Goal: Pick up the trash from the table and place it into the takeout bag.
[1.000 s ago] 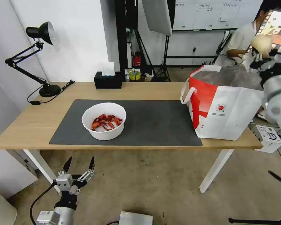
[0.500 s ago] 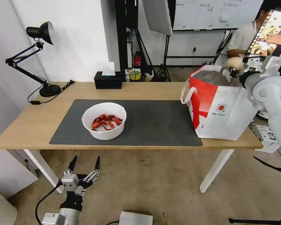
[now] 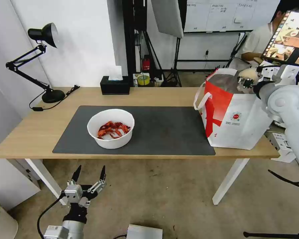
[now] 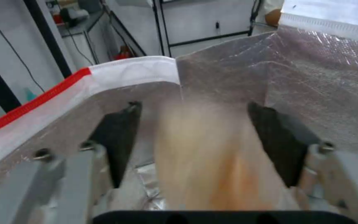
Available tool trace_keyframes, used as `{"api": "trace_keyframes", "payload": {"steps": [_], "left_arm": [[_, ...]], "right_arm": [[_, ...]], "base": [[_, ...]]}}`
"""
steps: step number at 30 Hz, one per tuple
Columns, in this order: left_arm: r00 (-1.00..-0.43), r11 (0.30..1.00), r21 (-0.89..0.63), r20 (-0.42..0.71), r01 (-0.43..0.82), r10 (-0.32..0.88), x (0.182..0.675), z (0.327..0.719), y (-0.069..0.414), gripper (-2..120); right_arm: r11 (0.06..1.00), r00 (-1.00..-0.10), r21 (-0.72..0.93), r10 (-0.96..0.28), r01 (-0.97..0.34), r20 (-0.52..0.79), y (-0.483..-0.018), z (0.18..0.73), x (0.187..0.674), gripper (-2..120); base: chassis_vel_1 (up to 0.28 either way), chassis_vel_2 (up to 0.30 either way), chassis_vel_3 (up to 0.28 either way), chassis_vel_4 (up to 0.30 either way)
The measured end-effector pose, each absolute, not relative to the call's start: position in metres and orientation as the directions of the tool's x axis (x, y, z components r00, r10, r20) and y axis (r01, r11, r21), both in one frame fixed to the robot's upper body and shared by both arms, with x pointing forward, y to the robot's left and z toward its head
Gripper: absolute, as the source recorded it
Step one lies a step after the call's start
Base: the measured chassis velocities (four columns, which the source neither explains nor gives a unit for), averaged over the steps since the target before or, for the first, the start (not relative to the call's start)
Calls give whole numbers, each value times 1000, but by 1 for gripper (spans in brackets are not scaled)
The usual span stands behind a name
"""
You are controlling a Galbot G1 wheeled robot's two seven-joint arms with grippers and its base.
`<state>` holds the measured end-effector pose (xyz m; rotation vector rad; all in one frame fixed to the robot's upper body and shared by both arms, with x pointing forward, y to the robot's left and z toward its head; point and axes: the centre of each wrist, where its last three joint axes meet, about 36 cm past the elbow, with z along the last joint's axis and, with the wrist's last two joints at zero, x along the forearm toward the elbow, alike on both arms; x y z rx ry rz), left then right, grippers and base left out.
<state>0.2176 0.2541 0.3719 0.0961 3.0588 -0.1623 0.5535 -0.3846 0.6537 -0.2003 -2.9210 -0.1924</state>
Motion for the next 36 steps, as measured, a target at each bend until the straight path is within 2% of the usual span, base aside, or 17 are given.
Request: {"api": "trace_keyframes", "payload": {"steps": [1, 2, 5, 8, 14, 17, 19, 25, 29, 36], "left_arm": [[-995, 992, -103, -80, 66, 58, 218, 372, 254, 100], [-995, 992, -103, -80, 66, 58, 218, 372, 254, 100], [-995, 992, -104, -81, 66, 57, 218, 372, 254, 100], [-995, 993, -103, -83, 65, 56, 218, 373, 254, 100], [-995, 994, -98, -89, 57, 48, 219, 375, 260, 100], [-995, 994, -95, -89, 50, 42, 219, 375, 263, 100], [-995, 994, -95, -88, 48, 40, 219, 375, 263, 100], [-997, 995, -89, -77, 38, 31, 218, 372, 268, 100], [-997, 996, -89, -76, 28, 21, 219, 371, 272, 100], [-998, 997, -72, -60, 28, 24, 224, 367, 283, 100]], "right_arm": [[982, -971, 118, 119, 146, 208, -384, 653, 552, 79], [982, -971, 118, 119, 146, 208, -384, 653, 552, 79], [982, -977, 128, 117, 141, 180, -383, 652, 550, 93], [981, -985, 149, 107, 126, 134, -380, 656, 547, 99], [980, -998, 188, 62, 67, 30, -369, 669, 536, 100], [981, -995, 191, -15, -34, -102, -357, 667, 523, 100], [983, -989, 171, -43, -67, -143, -354, 664, 518, 100], [971, -936, 77, -193, -224, -294, -323, 625, 485, 100], [964, -908, 10, -246, -266, -339, -299, 590, 458, 100], [958, -890, 1, -265, -286, -370, -267, 539, 425, 100]], "base": [[0, 0, 0, 0], [0, 0, 0, 0], [0, 0, 0, 0], [0, 0, 0, 0], [0, 0, 0, 0], [0, 0, 0, 0], [0, 0, 0, 0], [0, 0, 0, 0], [0, 0, 0, 0], [0, 0, 0, 0]]}}
